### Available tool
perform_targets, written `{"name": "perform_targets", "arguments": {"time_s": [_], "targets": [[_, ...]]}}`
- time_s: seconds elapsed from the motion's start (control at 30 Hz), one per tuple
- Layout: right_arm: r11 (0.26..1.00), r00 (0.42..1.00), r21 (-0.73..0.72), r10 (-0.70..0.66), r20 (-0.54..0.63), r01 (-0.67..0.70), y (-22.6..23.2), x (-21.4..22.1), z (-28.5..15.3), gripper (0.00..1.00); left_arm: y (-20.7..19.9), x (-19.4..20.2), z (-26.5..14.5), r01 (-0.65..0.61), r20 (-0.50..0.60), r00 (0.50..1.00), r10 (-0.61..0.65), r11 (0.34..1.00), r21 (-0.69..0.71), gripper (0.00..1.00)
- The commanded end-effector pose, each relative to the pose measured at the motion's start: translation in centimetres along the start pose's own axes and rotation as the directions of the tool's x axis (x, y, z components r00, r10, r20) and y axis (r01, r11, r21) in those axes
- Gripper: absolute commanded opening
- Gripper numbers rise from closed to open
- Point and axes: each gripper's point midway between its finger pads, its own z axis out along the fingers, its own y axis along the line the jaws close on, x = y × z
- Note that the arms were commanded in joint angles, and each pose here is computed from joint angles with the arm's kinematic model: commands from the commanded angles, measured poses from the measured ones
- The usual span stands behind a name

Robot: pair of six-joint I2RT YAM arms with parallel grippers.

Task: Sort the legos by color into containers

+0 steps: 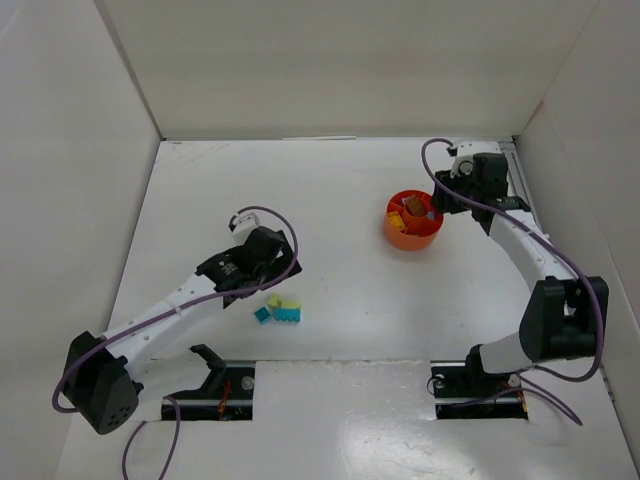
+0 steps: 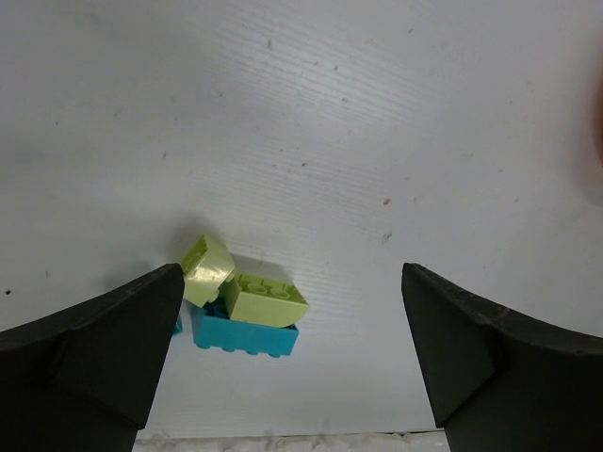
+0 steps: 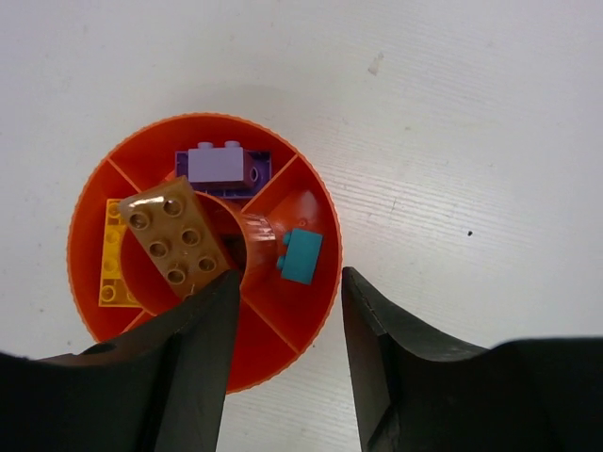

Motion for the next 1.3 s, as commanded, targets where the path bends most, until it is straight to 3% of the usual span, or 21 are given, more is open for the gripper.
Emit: {"name": "perform_targets", "arguments": {"time_s": [0.0,0.17,0.33,0.57,0.7,1.27], "targets": [[1.000,0.995,-0.008,-0.009,0.098,0.009,0.4,-2.4,-1.7,0.53,2.5,2.0,0.5,0.031,-0.048,0.998,-0.035,0.997,-0.073,1.00],[1.000,0.994,0.003,-0.012,0.112,0.012,0.7,-1.6,-3.4,0.53,3.0,3.2,2.1,0.038,-0.049,0.998,-0.040,0.998,-0.052,0.90],[1.000,0.997,-0.009,-0.023,0.079,0.023,1.2,0.1,-4.5,0.53,4.7,4.6,3.3,0.019,-0.079,0.996,-0.029,0.993,-0.120,0.76],[1.000,0.997,0.000,-0.030,0.068,0.030,1.3,1.3,-5.4,0.53,5.6,5.3,4.3,0.007,-0.088,0.996,-0.020,0.989,-0.150,0.67],[1.000,0.997,0.000,-0.029,0.066,0.029,1.5,1.6,-5.8,0.53,5.7,5.8,4.7,0.002,-0.102,0.995,-0.018,0.988,-0.155,0.55],[0.997,0.995,-0.015,-0.071,0.071,0.072,2.0,2.1,-7.5,0.54,3.4,6.1,5.7,0.010,-0.116,0.993,-0.016,0.999,-0.050,0.34]]}}
